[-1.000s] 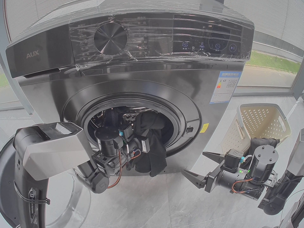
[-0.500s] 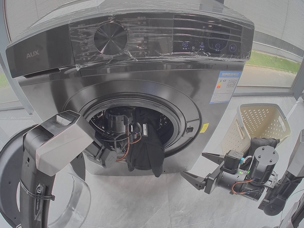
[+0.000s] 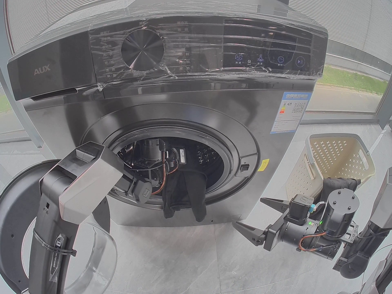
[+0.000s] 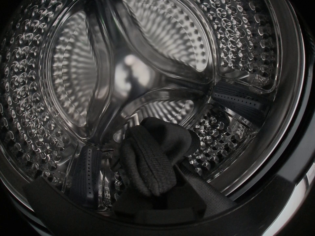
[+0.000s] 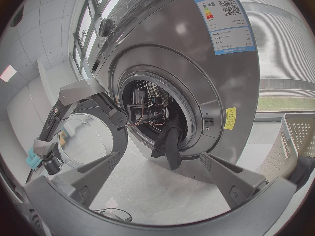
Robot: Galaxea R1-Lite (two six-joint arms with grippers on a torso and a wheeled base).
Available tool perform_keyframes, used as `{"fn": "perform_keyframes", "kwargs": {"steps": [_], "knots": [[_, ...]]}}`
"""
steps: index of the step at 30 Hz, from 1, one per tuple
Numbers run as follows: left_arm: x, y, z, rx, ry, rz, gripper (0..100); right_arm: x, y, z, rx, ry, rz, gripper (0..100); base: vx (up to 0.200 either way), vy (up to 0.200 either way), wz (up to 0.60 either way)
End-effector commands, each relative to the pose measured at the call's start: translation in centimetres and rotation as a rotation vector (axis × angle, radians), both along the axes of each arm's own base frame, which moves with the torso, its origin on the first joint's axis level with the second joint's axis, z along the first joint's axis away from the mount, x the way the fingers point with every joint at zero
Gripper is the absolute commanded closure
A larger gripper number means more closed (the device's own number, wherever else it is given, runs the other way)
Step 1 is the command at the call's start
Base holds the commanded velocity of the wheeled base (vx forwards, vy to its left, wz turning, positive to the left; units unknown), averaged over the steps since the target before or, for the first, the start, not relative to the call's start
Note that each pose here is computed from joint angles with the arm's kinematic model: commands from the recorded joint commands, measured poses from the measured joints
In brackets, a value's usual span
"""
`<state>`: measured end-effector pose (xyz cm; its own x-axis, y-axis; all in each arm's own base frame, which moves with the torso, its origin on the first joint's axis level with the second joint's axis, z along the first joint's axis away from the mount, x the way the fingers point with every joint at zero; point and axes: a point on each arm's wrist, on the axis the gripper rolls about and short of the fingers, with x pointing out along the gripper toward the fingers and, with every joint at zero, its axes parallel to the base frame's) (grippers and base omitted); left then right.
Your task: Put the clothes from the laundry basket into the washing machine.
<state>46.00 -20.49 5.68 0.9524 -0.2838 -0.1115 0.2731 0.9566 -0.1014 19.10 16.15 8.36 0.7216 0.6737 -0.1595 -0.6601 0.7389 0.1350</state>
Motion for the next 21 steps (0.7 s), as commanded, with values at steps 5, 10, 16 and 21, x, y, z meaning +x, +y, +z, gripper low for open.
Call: {"fn": "perform_keyframes", "kwargs": {"steps": [5, 10, 16, 21], "knots": [[-0.1, 0.8, -0.2, -0.002, 0.015, 0.031, 100, 0.0, 0.1, 0.1, 0.005, -0.007, 0.001, 0, 0.0, 0.0, 0.0], [-0.9, 0.4, 0.0, -0.003, 0.034, 0.02, 0, -0.1, 0.0, 0.5, 0.012, -0.016, 0.001, 0, 0.0, 0.0, 0.0], [-3.8, -0.1, 0.0, 0.053, 0.152, -0.033, 0, -0.1, -0.1, 0.5, 0.013, -0.019, 0.002, 0, 0.0, 0.0, 0.0], [-5.6, -0.4, -0.2, 0.069, 0.218, -0.118, 0, 0.0, -0.1, 0.5, 0.013, -0.017, 0.0, 0, 0.0, 0.0, 0.0]]}}
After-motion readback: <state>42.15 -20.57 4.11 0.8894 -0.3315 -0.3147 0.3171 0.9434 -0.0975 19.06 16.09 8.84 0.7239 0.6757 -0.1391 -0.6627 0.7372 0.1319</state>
